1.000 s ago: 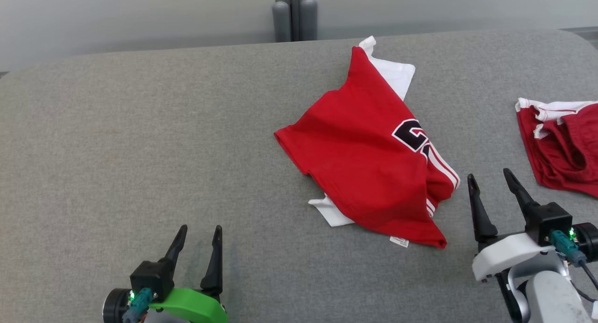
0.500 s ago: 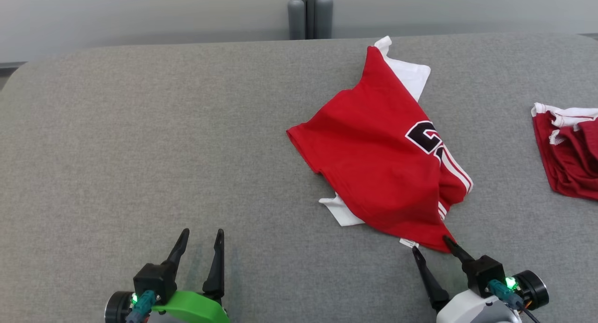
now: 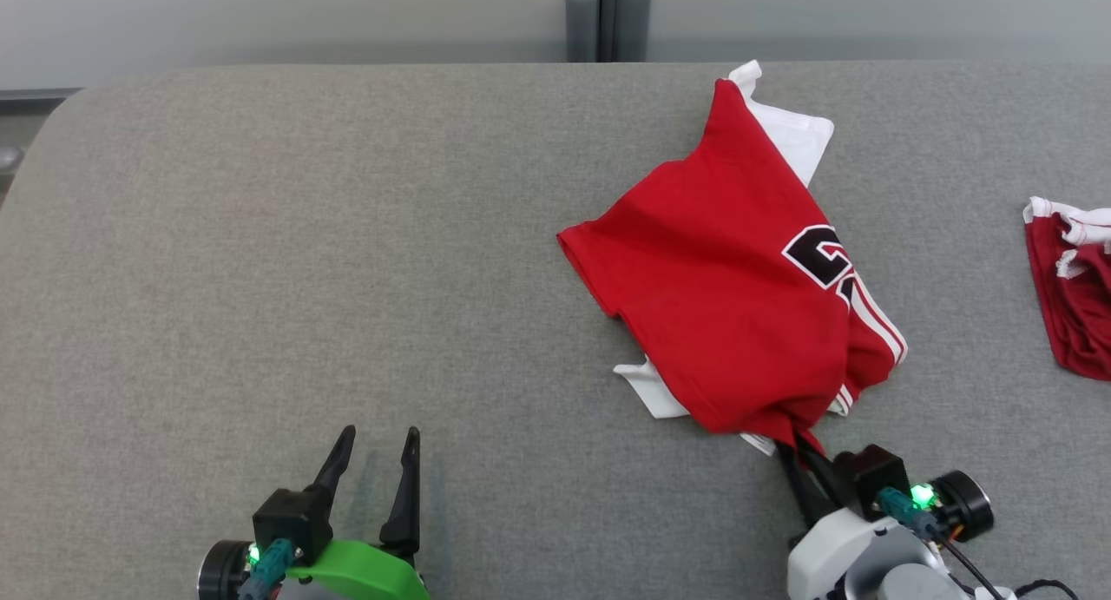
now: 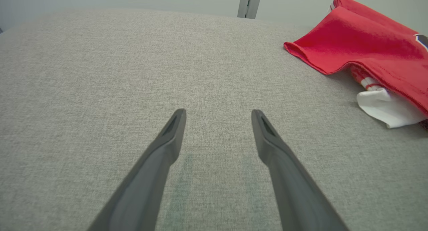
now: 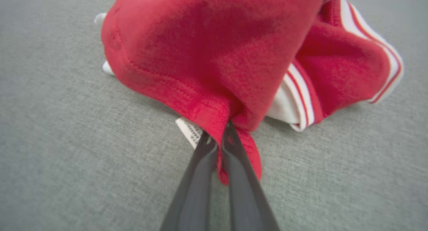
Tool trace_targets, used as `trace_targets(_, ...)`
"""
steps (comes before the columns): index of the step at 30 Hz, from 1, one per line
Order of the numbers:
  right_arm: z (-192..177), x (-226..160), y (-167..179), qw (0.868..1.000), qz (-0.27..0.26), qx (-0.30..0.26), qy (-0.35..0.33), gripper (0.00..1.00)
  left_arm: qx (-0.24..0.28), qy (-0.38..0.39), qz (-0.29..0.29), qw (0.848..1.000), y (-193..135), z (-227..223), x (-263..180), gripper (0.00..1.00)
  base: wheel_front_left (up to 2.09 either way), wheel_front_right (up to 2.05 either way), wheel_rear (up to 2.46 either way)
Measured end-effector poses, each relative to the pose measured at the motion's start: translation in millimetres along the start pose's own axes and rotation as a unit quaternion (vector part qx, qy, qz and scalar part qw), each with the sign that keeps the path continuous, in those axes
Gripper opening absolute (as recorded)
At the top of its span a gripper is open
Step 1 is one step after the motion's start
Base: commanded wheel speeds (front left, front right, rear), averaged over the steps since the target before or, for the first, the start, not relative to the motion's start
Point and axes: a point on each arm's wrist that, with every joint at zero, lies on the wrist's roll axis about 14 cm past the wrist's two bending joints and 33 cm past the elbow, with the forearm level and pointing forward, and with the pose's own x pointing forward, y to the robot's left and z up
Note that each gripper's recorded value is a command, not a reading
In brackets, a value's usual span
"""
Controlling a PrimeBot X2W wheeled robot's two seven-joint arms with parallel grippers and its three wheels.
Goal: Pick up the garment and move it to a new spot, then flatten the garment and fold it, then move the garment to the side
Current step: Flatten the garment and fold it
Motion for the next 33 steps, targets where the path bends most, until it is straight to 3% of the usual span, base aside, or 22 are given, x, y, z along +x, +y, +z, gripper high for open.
trace_targets(6, 71, 19, 46, 0.991, 0.070, 0.030, -0.107, 0.00, -0.002, -0.011, 0.009, 1.000, 5, 7, -3, 1.00, 0.00, 0.00, 0.00)
trace_targets(10, 117, 30, 86, 0.976, 0.138, 0.040, -0.164, 0.00, -0.002, -0.021, 0.018, 1.000, 10, 13, -6, 1.00, 0.00, 0.00, 0.00)
trace_targets(14, 162, 46, 129, 0.954, 0.214, 0.013, -0.208, 0.00, -0.005, -0.025, 0.029, 0.999, 15, 15, -13, 1.00, 0.00, 0.00, 0.00)
trace_targets(19, 188, 72, 177, 0.932, 0.287, -0.052, -0.214, 0.00, -0.011, -0.027, 0.052, 0.998, 26, 15, -26, 1.00, 0.00, 0.00, 0.00)
trace_targets(25, 194, 110, 209, 0.925, 0.323, -0.086, -0.181, 0.00, -0.023, -0.034, 0.079, 0.996, 39, 18, -37, 1.00, 0.00, 0.00, 0.00)
trace_targets(26, 192, 112, 215, 0.923, 0.331, -0.087, -0.176, 0.22, -0.025, -0.034, 0.082, 0.996, 40, 18, -39, 1.00, 0.00, 0.00, 0.00)
trace_targets(27, 187, 115, 223, 0.922, 0.342, -0.083, -0.165, 0.96, -0.027, -0.033, 0.089, 0.995, 44, 18, -41, 1.00, 0.00, 0.00, 0.00)
trace_targets(33, 175, 114, 260, 0.907, 0.392, -0.050, -0.144, 1.00, -0.030, -0.027, 0.133, 0.990, 66, 13, -56, 1.00, 0.00, 0.00, 0.00)
